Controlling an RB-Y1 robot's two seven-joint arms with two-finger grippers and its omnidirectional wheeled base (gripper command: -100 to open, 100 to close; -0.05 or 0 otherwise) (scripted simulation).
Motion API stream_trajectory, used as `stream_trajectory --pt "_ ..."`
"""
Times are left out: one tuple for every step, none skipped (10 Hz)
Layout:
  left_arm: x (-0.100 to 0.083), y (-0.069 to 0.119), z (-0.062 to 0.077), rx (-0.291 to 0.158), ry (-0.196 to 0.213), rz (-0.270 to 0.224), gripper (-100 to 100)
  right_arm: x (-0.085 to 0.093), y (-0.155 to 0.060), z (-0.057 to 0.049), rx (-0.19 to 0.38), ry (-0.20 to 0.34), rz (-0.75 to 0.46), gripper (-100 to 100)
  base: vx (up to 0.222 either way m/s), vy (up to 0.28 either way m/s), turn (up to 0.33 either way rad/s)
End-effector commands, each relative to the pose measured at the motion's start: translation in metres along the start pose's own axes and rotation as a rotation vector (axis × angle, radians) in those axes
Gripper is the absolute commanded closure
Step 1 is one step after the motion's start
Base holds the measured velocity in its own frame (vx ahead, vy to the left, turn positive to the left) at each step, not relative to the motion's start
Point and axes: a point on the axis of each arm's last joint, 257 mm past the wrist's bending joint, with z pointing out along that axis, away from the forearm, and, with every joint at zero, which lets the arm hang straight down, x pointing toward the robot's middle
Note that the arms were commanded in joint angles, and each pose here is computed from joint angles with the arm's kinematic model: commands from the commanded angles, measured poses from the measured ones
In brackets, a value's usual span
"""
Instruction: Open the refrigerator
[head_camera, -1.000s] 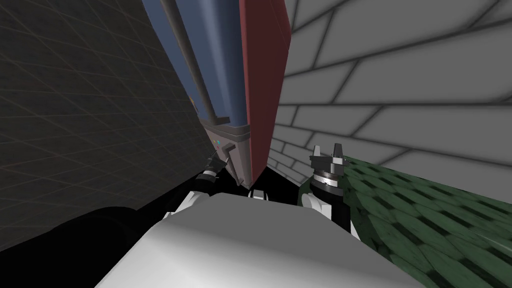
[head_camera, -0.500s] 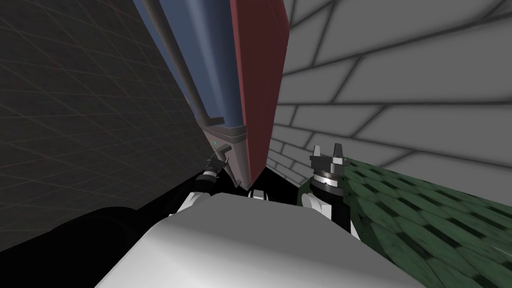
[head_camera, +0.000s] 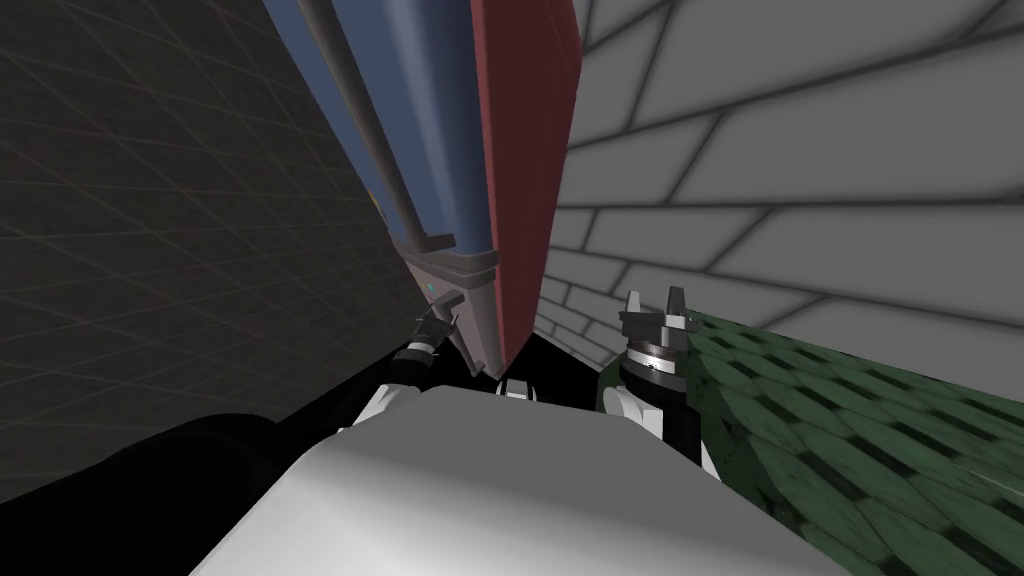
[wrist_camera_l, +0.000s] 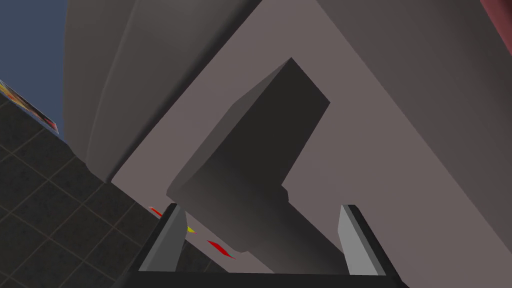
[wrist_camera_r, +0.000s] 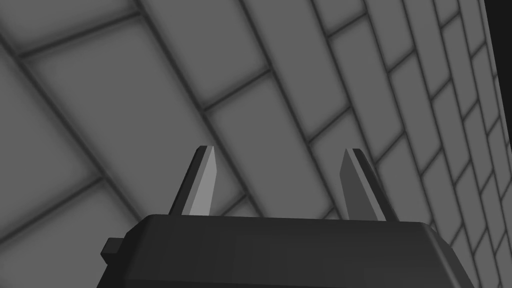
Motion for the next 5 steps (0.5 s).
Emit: stream_trajectory --pt "0.006 0.003 0.001 -0.015 0.021 0.008 100 0.0 0.0 0.0 0.0 0.0 0.0 0 -0.147 0.219 -0.055" --pt "0.012 0.007 0.002 -0.032 0.038 0.007 100 0.0 0.0 0.0 0.0 0.0 0.0 0 -0.138 0.24 -0.08" --pt "0.012 0.007 0.002 -0.032 0.038 0.007 100 0.0 0.0 0.0 0.0 0.0 0.0 0 -0.169 0.222 -0.066" --pt "0.017 0.012 0.003 -0.049 0.056 0.007 100 0.0 0.0 0.0 0.0 0.0 0.0 0 -0.178 0.28 -0.097" --pt "0.017 0.012 0.003 -0.049 0.056 0.007 100 0.0 0.0 0.0 0.0 0.0 0.0 0 -0.154 0.235 -0.061"
